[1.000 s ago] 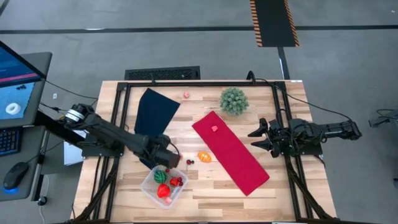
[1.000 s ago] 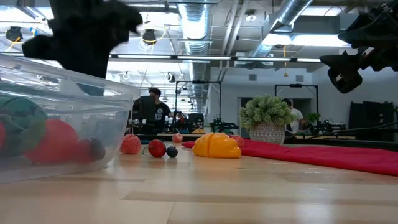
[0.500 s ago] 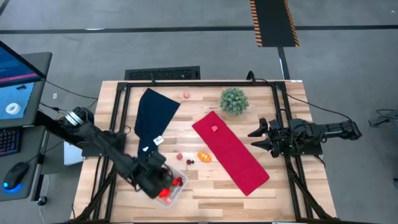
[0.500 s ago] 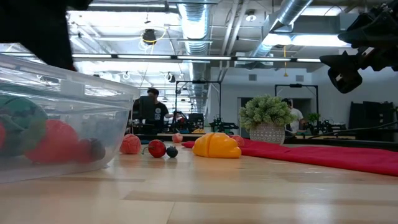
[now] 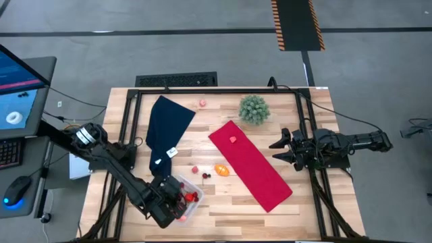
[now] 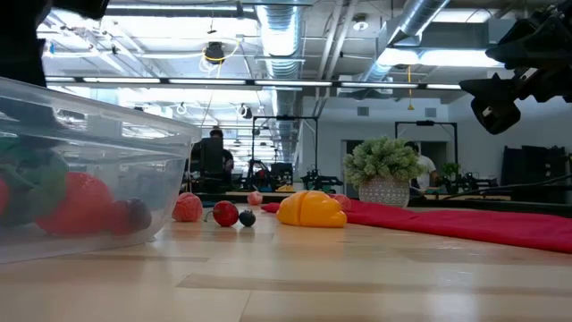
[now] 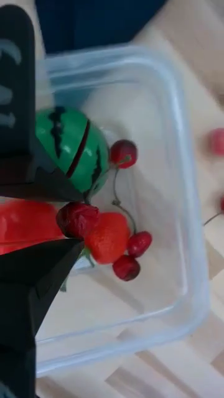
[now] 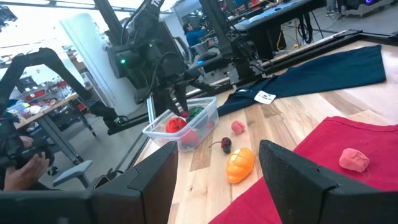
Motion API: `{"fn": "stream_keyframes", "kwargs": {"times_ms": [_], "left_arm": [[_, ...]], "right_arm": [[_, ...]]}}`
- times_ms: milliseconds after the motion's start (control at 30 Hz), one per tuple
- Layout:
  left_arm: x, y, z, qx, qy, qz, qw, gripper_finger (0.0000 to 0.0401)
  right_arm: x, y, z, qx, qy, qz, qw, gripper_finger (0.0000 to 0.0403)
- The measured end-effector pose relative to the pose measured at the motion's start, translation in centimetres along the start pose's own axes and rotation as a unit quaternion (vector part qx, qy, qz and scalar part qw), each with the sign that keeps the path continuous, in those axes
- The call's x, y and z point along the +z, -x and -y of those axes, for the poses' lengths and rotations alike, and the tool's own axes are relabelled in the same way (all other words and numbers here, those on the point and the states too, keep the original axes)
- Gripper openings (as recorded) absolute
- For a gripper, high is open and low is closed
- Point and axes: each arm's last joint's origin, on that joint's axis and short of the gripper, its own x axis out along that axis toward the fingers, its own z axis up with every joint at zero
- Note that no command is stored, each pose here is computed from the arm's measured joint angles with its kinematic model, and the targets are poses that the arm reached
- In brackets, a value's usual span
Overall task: Pick and placing Produce into tupperware
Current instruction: Put the cherry into the transparent bin, then put the peach fruit into the transparent bin
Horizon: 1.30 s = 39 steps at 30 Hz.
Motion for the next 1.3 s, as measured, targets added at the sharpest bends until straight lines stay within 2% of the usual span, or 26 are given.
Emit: {"fn": "stream_keyframes", "kwargs": {"times_ms": [133, 233, 500, 633, 767, 967, 1200, 1300], "left_arm": [[0.0, -0.1, 0.2, -0.004, -0.048, 0.009, 0.999, 0.0098], [0.1, -0.1, 0.2, -0.005, -0.055, 0.029, 0.998, 0.0099], [0.5, 0.0, 0.5, -0.011, -0.119, 0.069, 0.99, 0.0099], [1.8, 0.3, 0.4, -0.006, -0.118, 0.095, 0.988, 0.0099], [3.6, -0.3, 0.1, 0.019, -0.104, 0.098, 0.99, 0.0099], [7.4, -1.5, -0.4, 0.036, -0.118, 0.077, 0.989, 0.0098], [11.6, -1.2, 0.1, 0.019, -0.176, 0.064, 0.982, 0.0098], [12.9, -1.4, -0.2, 0.002, -0.172, 0.032, 0.985, 0.01]], "right_arm": [[0.0, 0.0, 0.0, 0.0, 0.0, 0.0, 1.0, 0.0249], [0.0, 0.0, 0.0, 0.0, 0.0, 0.0, 1.0, 0.0249], [0.0, 0.0, 0.0, 0.0, 0.0, 0.0, 1.0, 0.0249], [0.0, 0.0, 0.0, 0.0, 0.0, 0.0, 1.0, 0.0249], [0.0, 0.0, 0.0, 0.0, 0.0, 0.0, 1.0, 0.0249], [0.0, 0.0, 0.0, 0.0, 0.0, 0.0, 1.0, 0.0249], [0.0, 0.0, 0.0, 0.0, 0.0, 0.0, 1.0, 0.0249], [0.0, 0.0, 0.0, 0.0, 0.0, 0.0, 1.0, 0.0249]]}}
